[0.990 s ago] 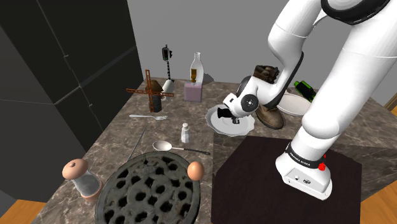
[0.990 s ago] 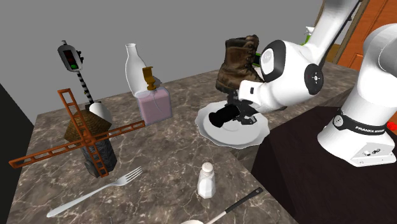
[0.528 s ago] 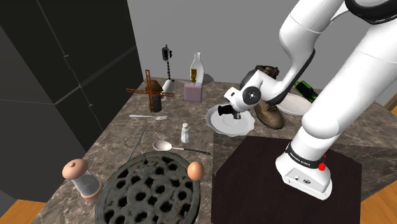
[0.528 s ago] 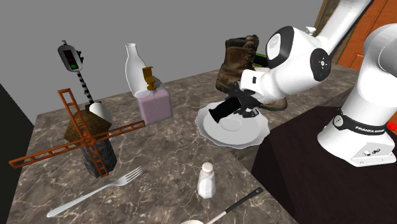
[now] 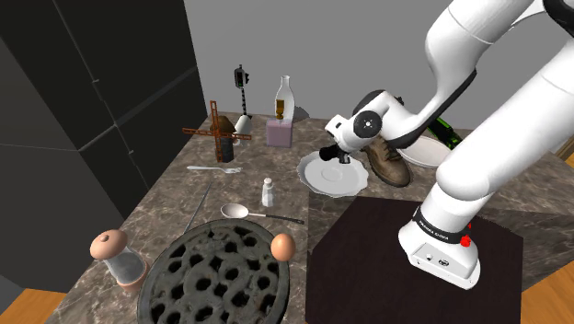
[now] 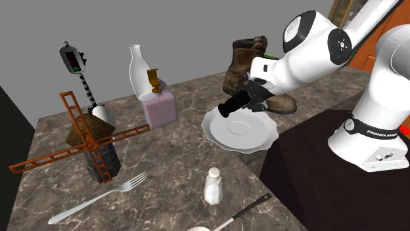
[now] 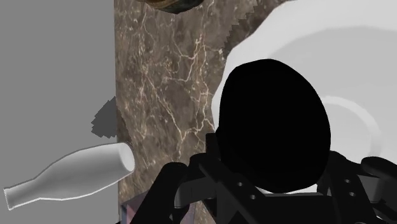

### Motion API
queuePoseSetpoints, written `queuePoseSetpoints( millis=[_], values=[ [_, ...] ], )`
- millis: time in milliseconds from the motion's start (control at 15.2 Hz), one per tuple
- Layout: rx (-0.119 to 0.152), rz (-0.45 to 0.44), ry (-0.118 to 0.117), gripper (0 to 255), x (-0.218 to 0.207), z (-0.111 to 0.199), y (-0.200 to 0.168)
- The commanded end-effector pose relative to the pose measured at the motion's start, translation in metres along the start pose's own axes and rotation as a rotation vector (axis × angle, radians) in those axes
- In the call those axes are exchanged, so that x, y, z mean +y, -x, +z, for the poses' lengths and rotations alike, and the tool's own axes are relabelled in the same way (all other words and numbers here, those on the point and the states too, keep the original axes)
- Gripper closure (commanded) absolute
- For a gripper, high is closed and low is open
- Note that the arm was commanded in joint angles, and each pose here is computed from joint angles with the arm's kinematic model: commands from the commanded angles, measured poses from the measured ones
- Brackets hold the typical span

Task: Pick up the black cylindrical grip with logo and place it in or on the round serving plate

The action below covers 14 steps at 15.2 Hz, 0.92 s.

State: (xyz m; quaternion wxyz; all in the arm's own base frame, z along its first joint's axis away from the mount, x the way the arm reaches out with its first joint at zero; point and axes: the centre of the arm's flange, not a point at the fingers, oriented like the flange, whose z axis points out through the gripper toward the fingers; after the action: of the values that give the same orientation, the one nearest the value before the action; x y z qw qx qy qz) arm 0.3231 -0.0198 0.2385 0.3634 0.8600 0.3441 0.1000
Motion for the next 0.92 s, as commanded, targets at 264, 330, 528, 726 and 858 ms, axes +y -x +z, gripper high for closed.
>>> queuePoseSetpoints(
  millis=[264,330,528,726,858],
  values=[
    [0.000,0.000,0.000,255,-0.016,-0.022,-0.007],
    [0.000,0.000,0.000,255,-0.020,-0.018,-0.007],
    [0.000,0.000,0.000,255,-0.031,-0.007,-0.009],
    [0.000,0.000,0.000,255,-0.042,0.004,-0.010],
    [0.000,0.000,0.000,255,-0.049,0.012,-0.011]
  ],
)
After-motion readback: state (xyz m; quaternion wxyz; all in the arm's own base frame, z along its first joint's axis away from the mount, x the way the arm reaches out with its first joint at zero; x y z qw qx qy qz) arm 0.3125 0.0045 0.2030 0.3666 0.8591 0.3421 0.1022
